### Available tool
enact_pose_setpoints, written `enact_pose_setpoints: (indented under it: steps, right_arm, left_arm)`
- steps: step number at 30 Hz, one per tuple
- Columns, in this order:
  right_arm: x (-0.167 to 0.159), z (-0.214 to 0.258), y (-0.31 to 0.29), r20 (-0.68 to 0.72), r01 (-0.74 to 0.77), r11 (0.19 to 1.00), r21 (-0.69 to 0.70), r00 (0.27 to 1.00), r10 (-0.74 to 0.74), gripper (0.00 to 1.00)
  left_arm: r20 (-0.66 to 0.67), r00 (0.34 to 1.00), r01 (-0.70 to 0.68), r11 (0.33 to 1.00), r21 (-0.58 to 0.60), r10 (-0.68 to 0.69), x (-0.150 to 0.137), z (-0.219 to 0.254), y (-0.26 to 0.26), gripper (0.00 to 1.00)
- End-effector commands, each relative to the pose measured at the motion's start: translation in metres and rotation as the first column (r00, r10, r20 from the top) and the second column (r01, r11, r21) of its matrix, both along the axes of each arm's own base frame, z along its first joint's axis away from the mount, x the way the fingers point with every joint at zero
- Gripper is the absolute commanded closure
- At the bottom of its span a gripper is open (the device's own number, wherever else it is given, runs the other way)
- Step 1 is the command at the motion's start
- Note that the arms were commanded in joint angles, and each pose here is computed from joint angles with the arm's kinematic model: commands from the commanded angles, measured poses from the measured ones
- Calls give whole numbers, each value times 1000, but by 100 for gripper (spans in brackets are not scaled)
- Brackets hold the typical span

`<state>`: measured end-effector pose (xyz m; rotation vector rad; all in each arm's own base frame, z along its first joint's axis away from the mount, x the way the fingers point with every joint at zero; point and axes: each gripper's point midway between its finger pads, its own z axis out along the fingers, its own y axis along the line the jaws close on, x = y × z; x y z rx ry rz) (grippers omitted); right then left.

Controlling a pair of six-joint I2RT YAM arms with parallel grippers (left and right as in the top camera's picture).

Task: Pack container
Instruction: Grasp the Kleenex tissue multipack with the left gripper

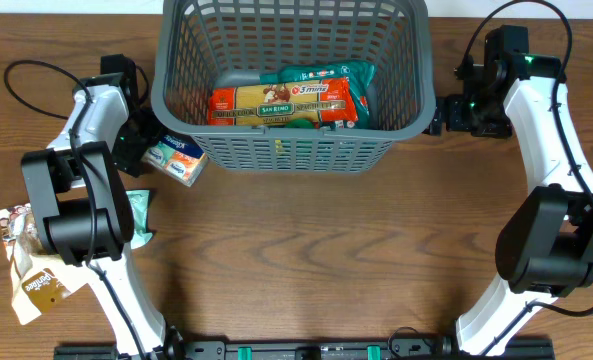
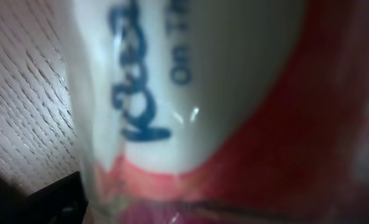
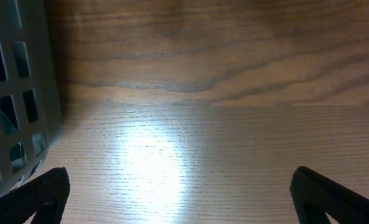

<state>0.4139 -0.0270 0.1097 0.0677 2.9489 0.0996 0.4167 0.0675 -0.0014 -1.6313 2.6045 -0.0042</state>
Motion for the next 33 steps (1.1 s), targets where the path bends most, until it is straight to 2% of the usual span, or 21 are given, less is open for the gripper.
enact_pose_setpoints:
  steps: [1,2,5,8,9,12,15,17,21,23,25,26,29,31,33]
  right_arm:
    - [-2,-2,-3,-6,-8,1000,-5,1000,8,1]
    - [-2,-2,-3,-6,-8,1000,-5,1000,8,1]
    - [-2,-2,-3,-6,-8,1000,-5,1000,8,1]
    - [-2,-2,-3,-5,-15,1000,-6,1000,15,1]
    - [-2,-2,-3,-5,-15,1000,-6,1000,15,1]
    - [-2,-2,-3,-5,-16,1000,-6,1000,16,1]
    - [-1,-2,-3,-5,-16,1000,-6,1000,16,1]
    - [-1,-2,-3,-5,-15,1000,-6,1000,15,1]
    - [-1,-2,-3,-5,-15,1000,-6,1000,15,1]
    - [-1,-2,-3,-3,-16,1000,-6,1000,16,1]
    - [-1,-1,-3,-1,-15,1000,-6,1000,15,1]
    - [-1,-1,-3,-1,-15,1000,-6,1000,15,1]
    - [0,-1,-3,0,-15,1000,-6,1000,15,1]
    - [0,-1,-3,2,-15,1000,-6,1000,15,1]
    - [0,-1,-3,2,-15,1000,-6,1000,15,1]
  left_arm:
    - [-34,999,7,1000,-31,-8,-9,-10,-2,19]
    - [-28,1000,7,998,-59,-8,-8,-10,-5,33]
    - [-9,1000,-4,990,-139,3,-5,-9,-13,61]
    - [22,1000,-7,977,-213,12,-1,-2,-16,81]
    - [42,999,6,973,-229,4,2,3,-16,92]
    - [123,992,63,969,-241,-34,12,26,-9,94]
    - [249,963,151,972,-180,-103,25,69,2,94]
    - [361,920,207,972,-110,-155,36,109,9,94]
    - [579,768,280,956,82,-274,46,215,17,95]
    - [652,652,325,920,220,-387,42,277,12,94]
    - [673,523,372,851,371,-523,33,331,-2,94]
    - [657,434,403,785,471,-617,26,360,-15,95]
    - [540,222,450,576,682,-812,8,408,-51,95]
    - [432,107,448,431,783,-896,-3,428,-74,94]
    - [297,-17,447,258,857,-955,-11,437,-100,94]
